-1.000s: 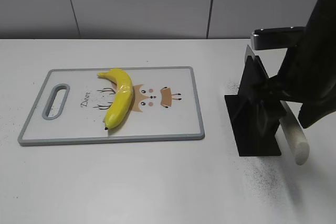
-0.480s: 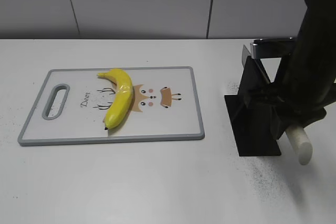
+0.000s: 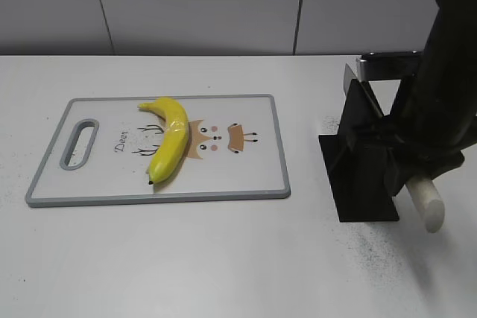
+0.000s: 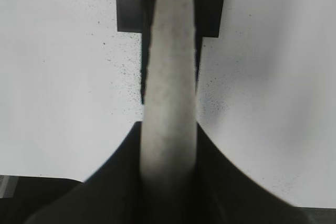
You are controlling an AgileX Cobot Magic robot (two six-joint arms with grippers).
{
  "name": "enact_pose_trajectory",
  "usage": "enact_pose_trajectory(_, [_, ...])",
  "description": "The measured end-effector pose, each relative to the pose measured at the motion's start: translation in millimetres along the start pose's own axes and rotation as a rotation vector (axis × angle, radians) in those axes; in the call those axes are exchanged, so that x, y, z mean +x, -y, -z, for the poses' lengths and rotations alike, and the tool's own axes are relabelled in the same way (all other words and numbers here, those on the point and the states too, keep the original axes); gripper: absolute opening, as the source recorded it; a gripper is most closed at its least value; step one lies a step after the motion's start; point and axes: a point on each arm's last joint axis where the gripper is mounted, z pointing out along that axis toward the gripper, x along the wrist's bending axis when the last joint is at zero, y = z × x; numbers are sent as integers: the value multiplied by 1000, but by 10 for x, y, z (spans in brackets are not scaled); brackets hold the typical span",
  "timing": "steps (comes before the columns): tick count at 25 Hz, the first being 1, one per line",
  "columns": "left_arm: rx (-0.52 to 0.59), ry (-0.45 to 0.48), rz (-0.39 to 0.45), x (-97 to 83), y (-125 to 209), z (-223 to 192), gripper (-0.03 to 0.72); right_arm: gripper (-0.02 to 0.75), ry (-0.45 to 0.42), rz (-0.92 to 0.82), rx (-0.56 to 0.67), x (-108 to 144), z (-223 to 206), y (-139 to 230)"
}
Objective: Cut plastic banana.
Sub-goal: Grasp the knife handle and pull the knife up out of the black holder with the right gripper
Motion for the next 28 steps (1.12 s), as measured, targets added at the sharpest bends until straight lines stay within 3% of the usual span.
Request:
enact_pose_trajectory(17, [0,-3,-1,2,0,0,519,157,-78,-16,-189,-76,624,247])
enact_pose_trajectory(28, [-1,-3,-1,2,-1,0,518,157,-106,6,-313,-44,1126,155])
